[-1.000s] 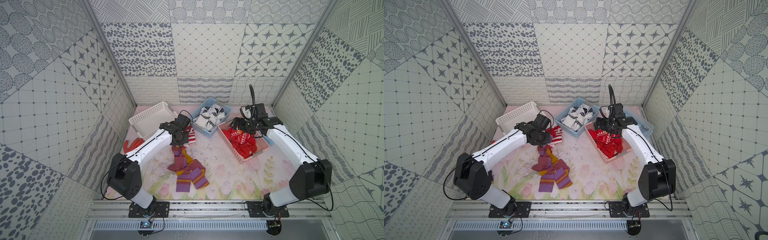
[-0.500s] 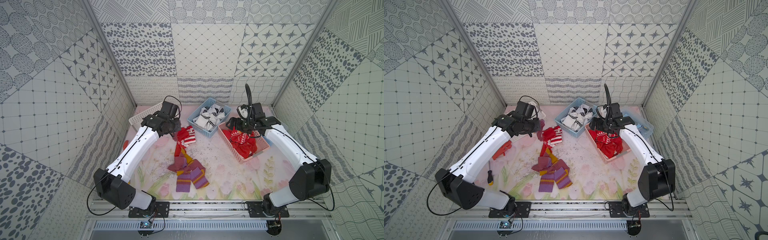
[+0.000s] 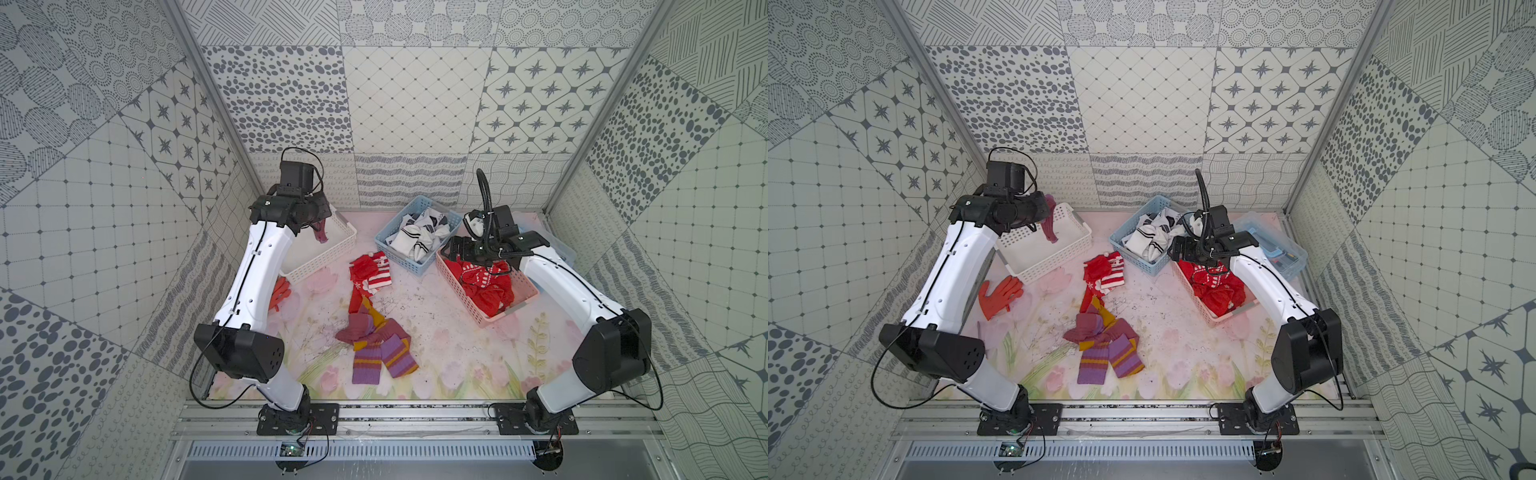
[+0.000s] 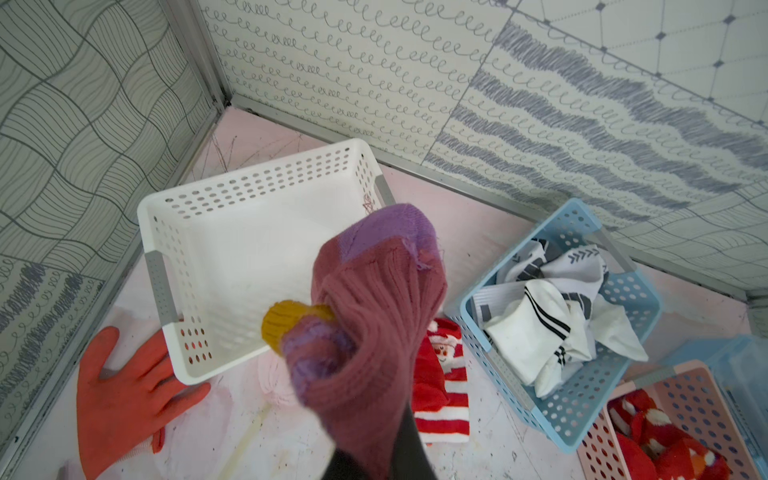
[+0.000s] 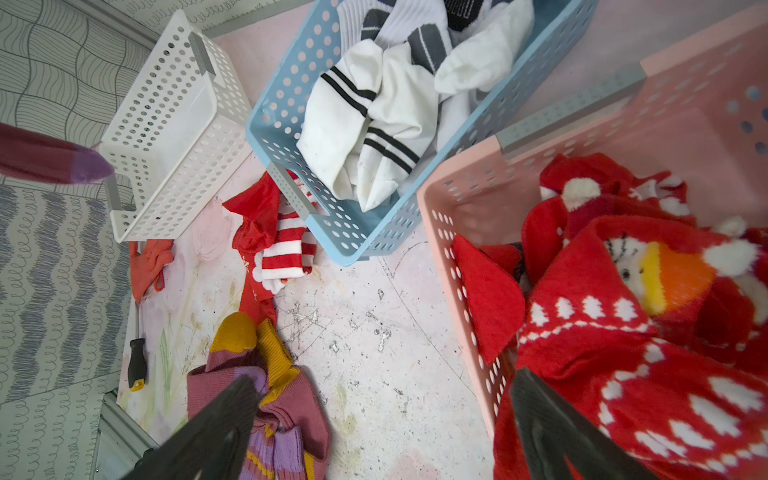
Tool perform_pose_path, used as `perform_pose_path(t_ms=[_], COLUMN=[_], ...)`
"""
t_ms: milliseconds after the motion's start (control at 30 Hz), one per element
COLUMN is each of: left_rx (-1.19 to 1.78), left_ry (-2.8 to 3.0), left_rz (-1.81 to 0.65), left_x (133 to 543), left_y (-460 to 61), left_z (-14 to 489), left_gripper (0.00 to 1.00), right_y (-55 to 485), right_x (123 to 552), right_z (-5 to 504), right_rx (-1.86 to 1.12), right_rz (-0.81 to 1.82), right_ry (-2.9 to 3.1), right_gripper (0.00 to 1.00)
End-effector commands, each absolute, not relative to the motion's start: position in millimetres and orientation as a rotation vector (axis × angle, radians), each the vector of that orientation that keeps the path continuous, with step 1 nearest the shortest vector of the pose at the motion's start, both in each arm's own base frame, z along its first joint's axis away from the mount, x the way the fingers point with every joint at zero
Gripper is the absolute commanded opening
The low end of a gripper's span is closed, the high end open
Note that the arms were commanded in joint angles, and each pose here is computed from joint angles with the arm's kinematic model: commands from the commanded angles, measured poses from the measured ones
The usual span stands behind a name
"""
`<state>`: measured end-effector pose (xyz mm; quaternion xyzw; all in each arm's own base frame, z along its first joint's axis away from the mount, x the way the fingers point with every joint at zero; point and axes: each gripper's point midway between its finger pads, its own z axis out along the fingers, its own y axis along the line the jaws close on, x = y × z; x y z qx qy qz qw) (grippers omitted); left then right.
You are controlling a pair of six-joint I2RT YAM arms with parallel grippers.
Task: Sort the socks into the basket by color
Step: Place the sock in the bin.
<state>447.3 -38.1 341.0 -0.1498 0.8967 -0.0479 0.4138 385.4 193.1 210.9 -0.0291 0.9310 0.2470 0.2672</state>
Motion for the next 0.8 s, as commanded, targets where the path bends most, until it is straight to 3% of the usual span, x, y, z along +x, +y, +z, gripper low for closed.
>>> perform_pose_path(t_ms=[0,333,767], left_rx=[-0.331,-0.383,-0.464], left_ry=[2.253,2.433,2.657], left_rz=[-0.051,0.069,-0.032], left_x=[476.5,519.9,523.3], left_y=[-7.6,30.9,17.8], left_z=[340.3,243.5,118.0], left_gripper=[0.0,0.0,0.0], right_y=[204.4,214.6,221.5], right_x=[397.6,412.3,422.7], right_z=[220.2,207.9,201.1], right_rx=[-0.097,-0.097,-0.121], right_rz=[0.7,0.712,0.709], right_ry=[2.469,2.495,2.523], right_gripper=[0.98,0.98,0.98])
